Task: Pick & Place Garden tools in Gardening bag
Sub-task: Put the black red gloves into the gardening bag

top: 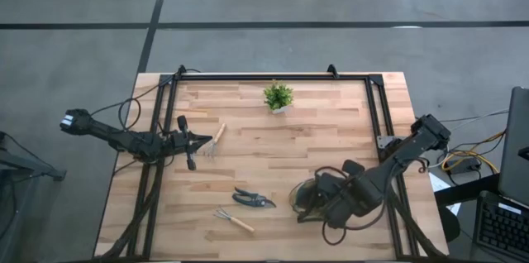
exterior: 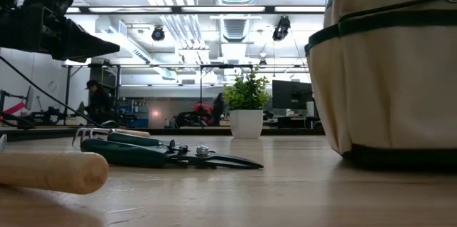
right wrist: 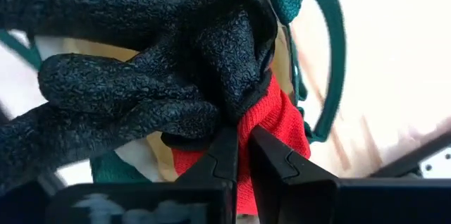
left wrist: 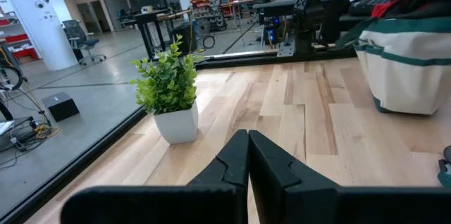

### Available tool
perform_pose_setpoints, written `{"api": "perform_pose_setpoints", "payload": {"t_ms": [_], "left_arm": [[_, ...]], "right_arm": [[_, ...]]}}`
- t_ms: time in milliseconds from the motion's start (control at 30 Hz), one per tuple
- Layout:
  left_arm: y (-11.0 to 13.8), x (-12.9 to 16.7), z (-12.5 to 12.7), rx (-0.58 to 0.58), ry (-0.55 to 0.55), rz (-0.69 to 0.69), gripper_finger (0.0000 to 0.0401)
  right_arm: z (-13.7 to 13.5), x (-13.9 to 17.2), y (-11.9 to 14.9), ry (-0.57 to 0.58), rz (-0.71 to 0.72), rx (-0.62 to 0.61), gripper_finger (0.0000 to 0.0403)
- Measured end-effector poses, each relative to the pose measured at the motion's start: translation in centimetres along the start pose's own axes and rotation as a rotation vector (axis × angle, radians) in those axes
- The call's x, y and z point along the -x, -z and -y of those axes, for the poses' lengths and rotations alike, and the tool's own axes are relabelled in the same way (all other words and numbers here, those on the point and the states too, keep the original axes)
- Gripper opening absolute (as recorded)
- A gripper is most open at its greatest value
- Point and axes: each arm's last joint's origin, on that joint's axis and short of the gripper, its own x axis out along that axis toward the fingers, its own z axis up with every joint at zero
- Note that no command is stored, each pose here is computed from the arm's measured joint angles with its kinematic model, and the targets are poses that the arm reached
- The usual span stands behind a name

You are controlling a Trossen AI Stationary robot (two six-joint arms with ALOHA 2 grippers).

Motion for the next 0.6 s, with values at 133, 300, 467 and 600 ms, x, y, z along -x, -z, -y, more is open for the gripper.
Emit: {"api": "perform_pose_setpoints", "payload": {"t_ms": [133, 300, 467, 600], "left_arm": [[0.0, 0.0, 0.0, 0.0, 0.0, 0.0, 0.0012], [0.0, 0.0, 0.0, 0.0, 0.0, 0.0, 0.0012], [0.0, 0.0, 0.0, 0.0, 0.0, 0.0, 0.0012], [0.0, 0.0, 0.0, 0.0, 0.0, 0.0, 0.0012]], "right_arm": [[0.0, 0.0, -0.1, 0.012, 0.043, -0.002, 0.0013], [-0.8, 0.1, -0.4, -0.086, 0.046, 0.015, 0.0013], [-1.5, 0.2, -0.7, -0.157, 0.071, 0.076, 0.0013], [-1.3, 0.0, -0.5, -0.135, 0.059, 0.073, 0.0034]]}}
